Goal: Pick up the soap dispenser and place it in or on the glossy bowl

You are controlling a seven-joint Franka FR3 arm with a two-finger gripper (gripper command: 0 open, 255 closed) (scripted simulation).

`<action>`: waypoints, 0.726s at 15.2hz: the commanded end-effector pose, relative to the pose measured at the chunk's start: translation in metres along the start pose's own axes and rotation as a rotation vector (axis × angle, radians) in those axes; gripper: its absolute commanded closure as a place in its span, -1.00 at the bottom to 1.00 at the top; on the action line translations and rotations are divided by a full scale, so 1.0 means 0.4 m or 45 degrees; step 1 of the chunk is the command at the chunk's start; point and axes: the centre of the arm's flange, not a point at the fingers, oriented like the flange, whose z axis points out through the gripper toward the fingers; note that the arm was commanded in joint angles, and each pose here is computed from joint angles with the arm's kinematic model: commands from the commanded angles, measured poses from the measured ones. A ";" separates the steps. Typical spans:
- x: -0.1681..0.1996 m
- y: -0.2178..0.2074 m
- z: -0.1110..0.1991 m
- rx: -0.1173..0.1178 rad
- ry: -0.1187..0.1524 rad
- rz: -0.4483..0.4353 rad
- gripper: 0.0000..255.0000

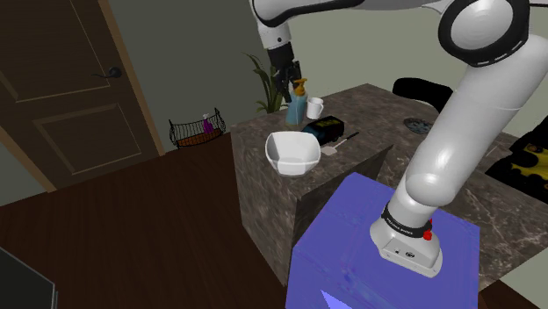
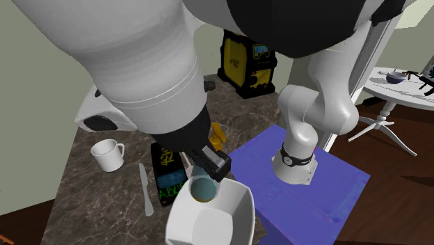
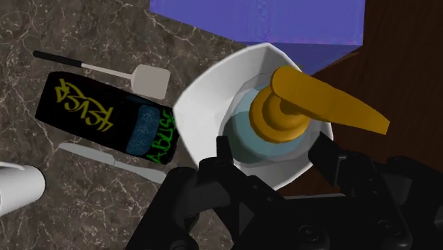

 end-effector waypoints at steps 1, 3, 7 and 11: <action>0.008 -0.008 0.020 0.000 0.000 0.001 1.00; 0.017 -0.010 0.045 0.000 0.000 0.001 1.00; 0.034 -0.016 0.095 0.000 0.000 0.001 1.00; 0.052 -0.021 0.144 0.000 0.000 0.001 1.00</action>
